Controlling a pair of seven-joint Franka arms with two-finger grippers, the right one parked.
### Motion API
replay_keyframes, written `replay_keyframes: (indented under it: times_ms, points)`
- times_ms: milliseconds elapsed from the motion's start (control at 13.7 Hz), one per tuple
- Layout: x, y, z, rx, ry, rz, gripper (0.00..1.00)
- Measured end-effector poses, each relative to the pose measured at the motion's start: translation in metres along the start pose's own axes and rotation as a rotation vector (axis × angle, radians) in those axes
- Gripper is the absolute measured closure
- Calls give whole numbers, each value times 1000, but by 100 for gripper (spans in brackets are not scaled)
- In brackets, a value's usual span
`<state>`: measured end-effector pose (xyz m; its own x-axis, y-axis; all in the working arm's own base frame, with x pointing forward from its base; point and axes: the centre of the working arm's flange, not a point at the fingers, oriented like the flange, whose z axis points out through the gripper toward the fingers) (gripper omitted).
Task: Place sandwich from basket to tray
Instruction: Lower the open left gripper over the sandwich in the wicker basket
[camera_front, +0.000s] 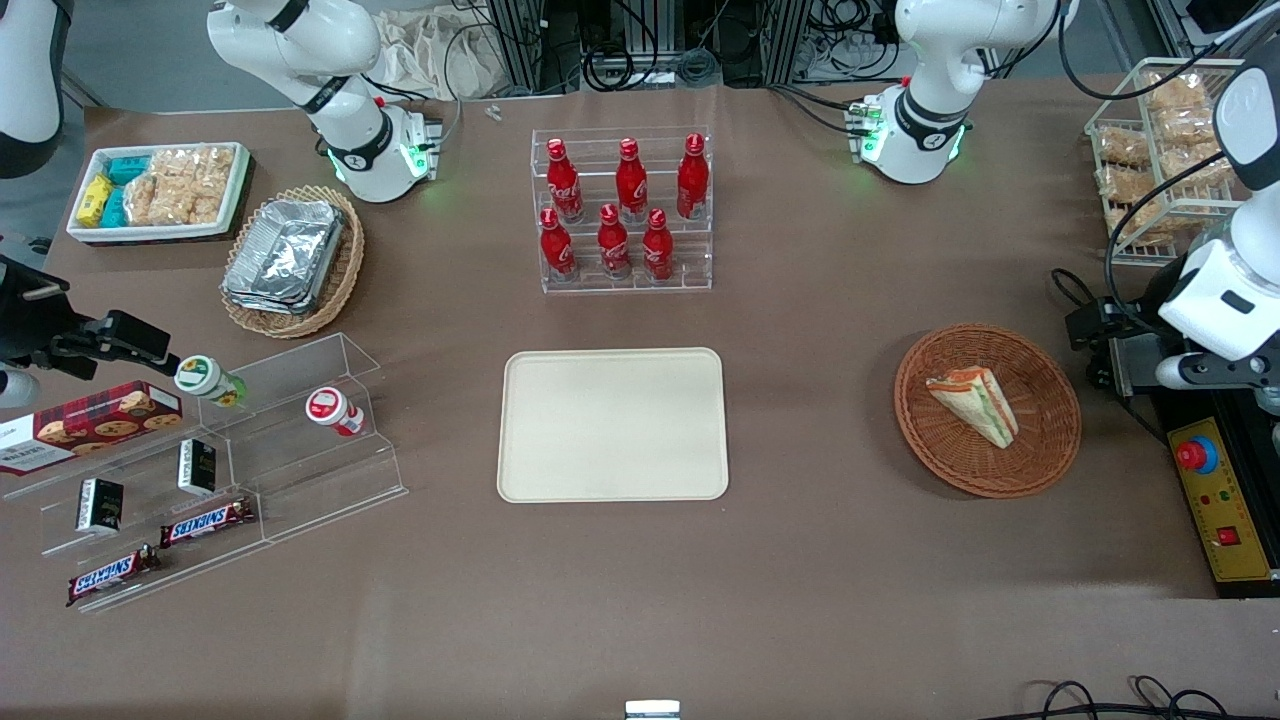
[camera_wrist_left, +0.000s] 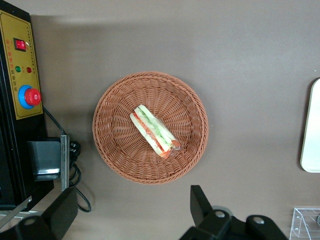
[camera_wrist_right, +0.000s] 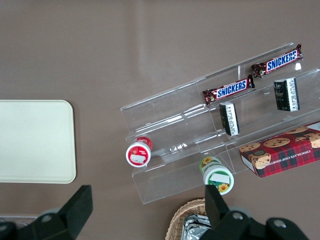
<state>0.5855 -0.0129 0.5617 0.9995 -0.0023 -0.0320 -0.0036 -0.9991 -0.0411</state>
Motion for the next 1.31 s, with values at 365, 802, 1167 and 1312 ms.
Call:
replay_keyframes:
  times_ms: [365,802,1167,1312]
  points:
    - [-1,-3,-2,1,-10,-5,0]
    - [-9,-4,50,-3,-76,-11,0]
    - [-23,5,126,-18,-64,-258,0]
    - [-23,10,151,-12,-75,-386,0]
